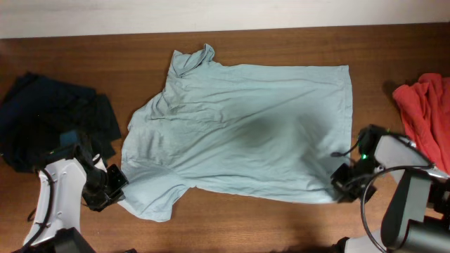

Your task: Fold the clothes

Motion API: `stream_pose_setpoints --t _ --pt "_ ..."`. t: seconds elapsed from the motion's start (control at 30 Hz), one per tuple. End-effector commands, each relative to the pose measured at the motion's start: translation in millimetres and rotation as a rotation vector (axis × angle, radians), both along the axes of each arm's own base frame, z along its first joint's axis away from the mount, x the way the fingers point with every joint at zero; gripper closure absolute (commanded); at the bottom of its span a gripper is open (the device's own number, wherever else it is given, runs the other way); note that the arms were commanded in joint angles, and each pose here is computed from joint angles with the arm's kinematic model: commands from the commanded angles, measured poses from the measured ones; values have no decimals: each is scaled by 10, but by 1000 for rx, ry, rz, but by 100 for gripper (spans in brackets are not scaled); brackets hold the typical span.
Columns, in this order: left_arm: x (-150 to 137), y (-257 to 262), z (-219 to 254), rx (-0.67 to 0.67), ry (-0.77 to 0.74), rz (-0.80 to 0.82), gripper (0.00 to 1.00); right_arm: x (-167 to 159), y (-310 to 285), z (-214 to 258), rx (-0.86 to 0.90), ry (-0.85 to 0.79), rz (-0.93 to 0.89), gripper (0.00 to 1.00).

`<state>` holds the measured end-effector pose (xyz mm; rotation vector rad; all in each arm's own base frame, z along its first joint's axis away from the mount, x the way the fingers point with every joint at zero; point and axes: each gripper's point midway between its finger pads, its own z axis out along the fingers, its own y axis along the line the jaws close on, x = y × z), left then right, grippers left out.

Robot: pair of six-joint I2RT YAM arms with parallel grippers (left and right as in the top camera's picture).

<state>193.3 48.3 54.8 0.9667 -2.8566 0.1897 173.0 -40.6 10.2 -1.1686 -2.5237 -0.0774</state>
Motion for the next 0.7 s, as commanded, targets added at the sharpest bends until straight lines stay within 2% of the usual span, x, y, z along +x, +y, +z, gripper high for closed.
stream_pose_setpoints --t 0.0,0.17,0.3,0.47,0.53,0.57,0.6,0.63,0.67 --pt "27 55 51 22 -20 -6 99 190 -599 290 -271 10 47 87" --pt "28 55 51 22 -21 -7 99 284 -1012 644 -396 7 5 85" --pt "18 51 52 20 -18 -15 99 221 -1060 674 -380 21 -20 78" --pt "-56 13 63 2 12 -17 98 196 -1053 681 -376 32 -18 78" --pt "-51 -26 71 -20 8 -14 78 240 -1032 663 -362 11 -26 78" --pt "-50 -43 77 -30 7 -13 65 308 -956 637 -309 -24 -6 73" --pt "-37 -60 89 -41 1 -17 60 407 -857 608 -235 -77 25 66" --pt "8 -113 125 -76 -25 -45 58 579 -687 579 -116 -173 66 55" --pt "32 -141 148 -95 -40 -59 57 700 -563 581 -35 -244 90 52"
